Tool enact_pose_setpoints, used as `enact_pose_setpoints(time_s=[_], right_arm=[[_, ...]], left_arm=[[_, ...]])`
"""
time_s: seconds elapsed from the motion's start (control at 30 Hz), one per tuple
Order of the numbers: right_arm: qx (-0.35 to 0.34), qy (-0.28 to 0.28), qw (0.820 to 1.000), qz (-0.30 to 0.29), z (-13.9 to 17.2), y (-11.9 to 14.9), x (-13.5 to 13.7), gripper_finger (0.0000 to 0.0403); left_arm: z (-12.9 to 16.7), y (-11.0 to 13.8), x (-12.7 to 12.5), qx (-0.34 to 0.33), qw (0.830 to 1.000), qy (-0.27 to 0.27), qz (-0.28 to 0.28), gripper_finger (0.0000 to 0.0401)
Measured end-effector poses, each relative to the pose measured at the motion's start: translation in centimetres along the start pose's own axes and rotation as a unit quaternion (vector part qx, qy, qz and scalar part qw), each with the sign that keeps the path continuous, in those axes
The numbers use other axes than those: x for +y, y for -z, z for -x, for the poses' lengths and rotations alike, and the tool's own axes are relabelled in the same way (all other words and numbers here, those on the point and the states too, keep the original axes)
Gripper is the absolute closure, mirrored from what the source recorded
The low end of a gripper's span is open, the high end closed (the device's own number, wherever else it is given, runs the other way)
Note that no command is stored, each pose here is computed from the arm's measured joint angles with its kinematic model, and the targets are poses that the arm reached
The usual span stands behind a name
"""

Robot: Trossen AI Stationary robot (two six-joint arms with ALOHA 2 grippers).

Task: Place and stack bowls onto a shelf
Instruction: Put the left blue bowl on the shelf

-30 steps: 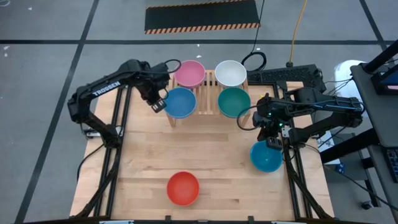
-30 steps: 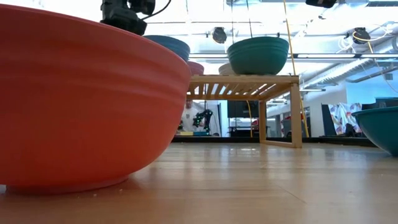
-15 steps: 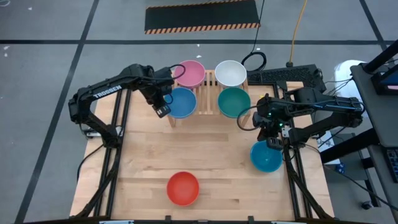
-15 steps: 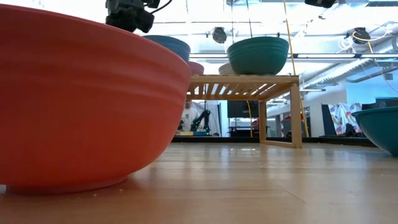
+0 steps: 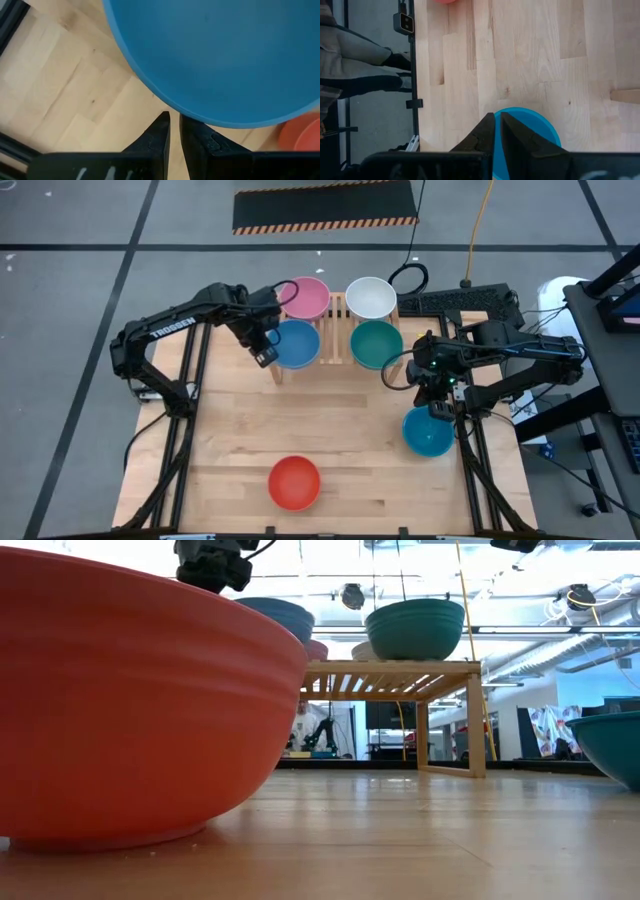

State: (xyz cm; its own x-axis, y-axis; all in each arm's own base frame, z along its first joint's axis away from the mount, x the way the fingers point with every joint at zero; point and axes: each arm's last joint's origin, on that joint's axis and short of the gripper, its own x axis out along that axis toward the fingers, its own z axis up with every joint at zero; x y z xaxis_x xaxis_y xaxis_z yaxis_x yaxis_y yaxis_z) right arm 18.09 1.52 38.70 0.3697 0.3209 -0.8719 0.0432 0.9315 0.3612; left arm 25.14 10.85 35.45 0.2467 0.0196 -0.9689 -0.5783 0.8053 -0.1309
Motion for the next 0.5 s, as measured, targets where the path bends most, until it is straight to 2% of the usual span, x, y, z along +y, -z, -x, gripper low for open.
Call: enact_pose_setpoints(time_s=[0.27, 0.5], right_arm=[[0.0, 0.0, 1.0, 0.0, 0.0, 0.0, 0.0, 0.0378], [0.0, 0.0, 1.0, 0.0, 0.0, 0.0, 0.0, 0.0378]], left_arm=[[0.01, -0.5, -0.27, -0.021, 0.999, 0.031, -0.002, 0.0355], [0.03, -0.81, -0.36, -0.037, 0.999, 0.036, -0.003, 0.0355]])
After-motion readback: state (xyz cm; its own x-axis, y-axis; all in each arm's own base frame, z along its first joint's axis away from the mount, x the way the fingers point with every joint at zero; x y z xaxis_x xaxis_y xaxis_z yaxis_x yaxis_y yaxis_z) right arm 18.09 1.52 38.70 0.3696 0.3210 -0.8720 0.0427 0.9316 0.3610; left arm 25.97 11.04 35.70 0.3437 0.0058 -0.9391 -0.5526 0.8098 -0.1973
